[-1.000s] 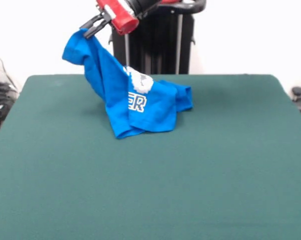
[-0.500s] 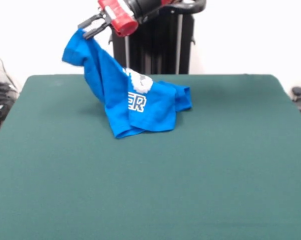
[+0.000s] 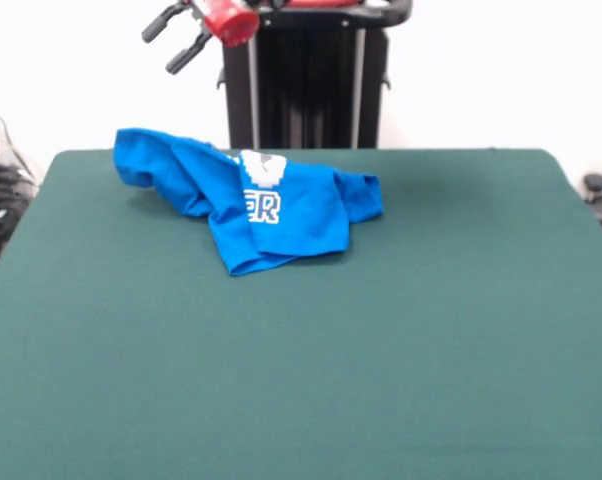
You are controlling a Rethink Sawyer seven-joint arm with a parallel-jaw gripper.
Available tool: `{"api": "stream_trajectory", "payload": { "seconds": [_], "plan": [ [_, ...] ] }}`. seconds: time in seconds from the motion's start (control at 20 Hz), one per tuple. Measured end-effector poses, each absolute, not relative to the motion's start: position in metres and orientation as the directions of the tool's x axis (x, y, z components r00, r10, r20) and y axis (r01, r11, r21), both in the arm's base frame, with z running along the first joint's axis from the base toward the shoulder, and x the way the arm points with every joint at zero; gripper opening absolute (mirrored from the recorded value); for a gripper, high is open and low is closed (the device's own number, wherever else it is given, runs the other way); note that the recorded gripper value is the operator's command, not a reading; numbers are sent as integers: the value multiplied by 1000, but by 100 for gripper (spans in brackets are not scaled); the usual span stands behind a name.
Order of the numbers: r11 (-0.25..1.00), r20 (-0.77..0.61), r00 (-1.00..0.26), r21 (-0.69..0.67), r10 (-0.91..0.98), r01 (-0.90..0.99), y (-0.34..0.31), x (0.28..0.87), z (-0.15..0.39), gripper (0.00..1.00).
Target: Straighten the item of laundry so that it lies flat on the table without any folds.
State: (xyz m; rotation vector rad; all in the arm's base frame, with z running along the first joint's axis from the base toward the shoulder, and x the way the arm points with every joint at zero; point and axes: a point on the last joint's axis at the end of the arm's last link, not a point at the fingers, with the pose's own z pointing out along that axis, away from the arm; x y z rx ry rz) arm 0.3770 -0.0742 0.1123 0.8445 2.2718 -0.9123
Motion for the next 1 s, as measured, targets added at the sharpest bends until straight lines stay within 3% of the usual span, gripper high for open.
{"api": "stream_trajectory", "payload": {
  "seconds": [0.55,1.0],
  "plan": [
    [481,-506,-481,-141,716,865,-35,425,131,100],
    [544,-422,-488,15,764,839,11,483,120,100]
  ]
}}
